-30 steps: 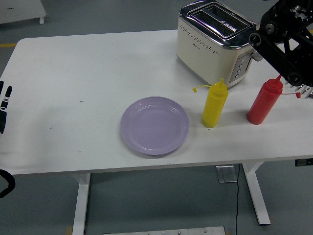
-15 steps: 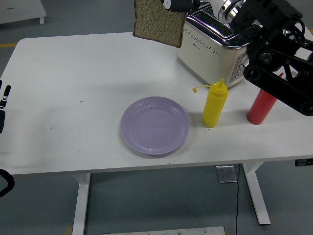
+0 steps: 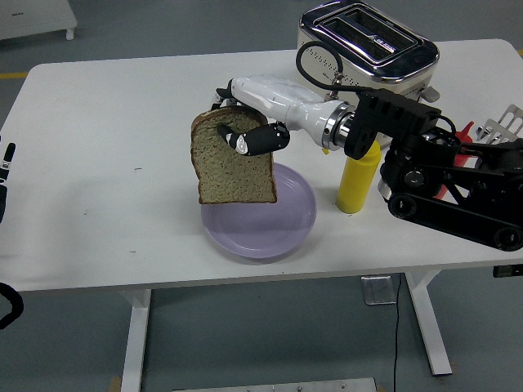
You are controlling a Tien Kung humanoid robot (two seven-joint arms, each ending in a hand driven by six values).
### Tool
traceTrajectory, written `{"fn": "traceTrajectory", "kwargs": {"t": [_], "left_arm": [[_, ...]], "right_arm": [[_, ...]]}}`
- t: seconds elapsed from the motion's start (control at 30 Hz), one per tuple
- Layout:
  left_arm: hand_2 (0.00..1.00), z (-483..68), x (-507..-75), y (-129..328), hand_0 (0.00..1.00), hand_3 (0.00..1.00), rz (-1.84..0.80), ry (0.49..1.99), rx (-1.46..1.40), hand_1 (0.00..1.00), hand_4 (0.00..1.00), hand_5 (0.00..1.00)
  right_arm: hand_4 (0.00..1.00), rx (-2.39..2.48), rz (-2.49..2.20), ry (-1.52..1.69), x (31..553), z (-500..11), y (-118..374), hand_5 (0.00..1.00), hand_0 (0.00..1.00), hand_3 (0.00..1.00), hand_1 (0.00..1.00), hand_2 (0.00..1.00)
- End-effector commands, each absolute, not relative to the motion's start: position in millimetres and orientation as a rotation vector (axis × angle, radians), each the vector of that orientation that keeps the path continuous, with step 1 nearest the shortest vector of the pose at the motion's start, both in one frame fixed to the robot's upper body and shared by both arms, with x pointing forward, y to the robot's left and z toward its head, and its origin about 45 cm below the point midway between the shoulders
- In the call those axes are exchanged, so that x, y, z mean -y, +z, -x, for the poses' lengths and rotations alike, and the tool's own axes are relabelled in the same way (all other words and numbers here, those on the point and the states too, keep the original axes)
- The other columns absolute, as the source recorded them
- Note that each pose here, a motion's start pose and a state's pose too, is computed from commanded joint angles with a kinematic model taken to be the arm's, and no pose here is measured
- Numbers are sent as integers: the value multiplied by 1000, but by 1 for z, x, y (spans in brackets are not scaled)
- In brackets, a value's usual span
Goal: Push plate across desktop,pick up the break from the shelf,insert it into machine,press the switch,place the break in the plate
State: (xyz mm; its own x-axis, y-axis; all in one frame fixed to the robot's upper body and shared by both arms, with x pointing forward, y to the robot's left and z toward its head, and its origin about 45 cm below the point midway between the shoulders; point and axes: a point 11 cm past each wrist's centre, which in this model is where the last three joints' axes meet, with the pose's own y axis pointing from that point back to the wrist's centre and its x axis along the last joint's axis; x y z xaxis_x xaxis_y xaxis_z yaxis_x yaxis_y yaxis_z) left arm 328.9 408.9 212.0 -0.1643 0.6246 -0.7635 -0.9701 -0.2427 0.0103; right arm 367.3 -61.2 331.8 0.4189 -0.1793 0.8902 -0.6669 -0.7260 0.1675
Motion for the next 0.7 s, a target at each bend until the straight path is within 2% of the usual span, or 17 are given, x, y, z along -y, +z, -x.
{"fn": "traceTrajectory", "kwargs": {"t": [0.7], "left_arm": [[924,-331,-405,212,824,807,777,1682,-623,857,631,998]], "right_arm": [[262,744,-2162,1085,69,-381,265,143,318,498,373,431]]}}
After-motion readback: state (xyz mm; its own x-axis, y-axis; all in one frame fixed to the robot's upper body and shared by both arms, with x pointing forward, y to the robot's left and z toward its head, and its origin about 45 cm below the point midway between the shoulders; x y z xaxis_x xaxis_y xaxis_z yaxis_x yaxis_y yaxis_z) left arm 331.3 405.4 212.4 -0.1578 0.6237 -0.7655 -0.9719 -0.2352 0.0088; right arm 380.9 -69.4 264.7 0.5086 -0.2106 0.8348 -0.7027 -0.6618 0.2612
